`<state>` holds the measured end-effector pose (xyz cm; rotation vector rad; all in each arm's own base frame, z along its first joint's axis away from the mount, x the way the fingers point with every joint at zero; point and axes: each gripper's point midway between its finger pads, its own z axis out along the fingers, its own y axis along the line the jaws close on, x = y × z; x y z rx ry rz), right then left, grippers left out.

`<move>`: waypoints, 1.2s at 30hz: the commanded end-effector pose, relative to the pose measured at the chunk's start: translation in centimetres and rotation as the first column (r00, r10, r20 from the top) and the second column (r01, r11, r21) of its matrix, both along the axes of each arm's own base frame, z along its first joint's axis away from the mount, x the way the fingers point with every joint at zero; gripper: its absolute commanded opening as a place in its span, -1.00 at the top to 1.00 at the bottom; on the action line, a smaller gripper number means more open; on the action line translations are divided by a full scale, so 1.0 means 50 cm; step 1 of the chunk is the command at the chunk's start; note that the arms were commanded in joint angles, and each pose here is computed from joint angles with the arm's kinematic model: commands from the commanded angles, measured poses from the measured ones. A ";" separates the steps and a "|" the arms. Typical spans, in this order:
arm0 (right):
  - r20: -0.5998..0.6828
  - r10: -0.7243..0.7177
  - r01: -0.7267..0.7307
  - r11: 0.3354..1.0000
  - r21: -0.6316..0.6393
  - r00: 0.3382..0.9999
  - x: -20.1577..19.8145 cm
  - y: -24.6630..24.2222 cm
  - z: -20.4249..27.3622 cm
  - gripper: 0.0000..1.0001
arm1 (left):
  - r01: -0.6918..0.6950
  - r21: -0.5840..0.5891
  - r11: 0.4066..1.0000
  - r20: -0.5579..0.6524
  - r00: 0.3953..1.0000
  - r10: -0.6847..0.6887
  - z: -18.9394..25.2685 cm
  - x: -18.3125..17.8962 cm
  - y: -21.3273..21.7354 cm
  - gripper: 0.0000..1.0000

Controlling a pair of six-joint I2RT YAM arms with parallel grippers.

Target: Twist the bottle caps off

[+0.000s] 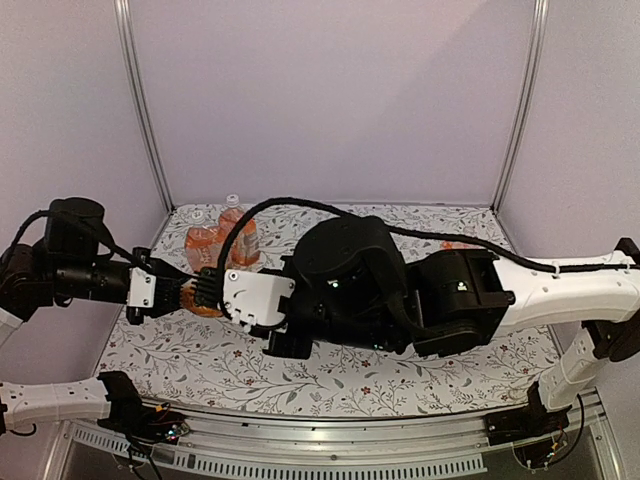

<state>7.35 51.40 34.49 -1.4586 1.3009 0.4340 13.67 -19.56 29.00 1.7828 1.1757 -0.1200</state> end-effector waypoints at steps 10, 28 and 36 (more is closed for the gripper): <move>0.886 0.221 0.143 0.943 -0.301 0.407 -0.040 0.039 0.037 1.00 | 0.014 0.083 0.996 -0.092 0.996 -0.007 -0.033 -0.031 0.028 0.32; 0.917 0.121 0.179 0.963 -0.201 0.380 -0.037 0.052 0.043 -0.97 | -0.057 0.038 0.998 -0.054 0.997 0.059 -0.018 -0.004 0.026 0.33; 0.591 0.003 0.094 0.987 -0.133 0.807 -0.008 -0.017 0.028 -0.98 | -0.169 -0.057 0.984 0.067 0.983 0.172 0.029 0.058 0.020 0.33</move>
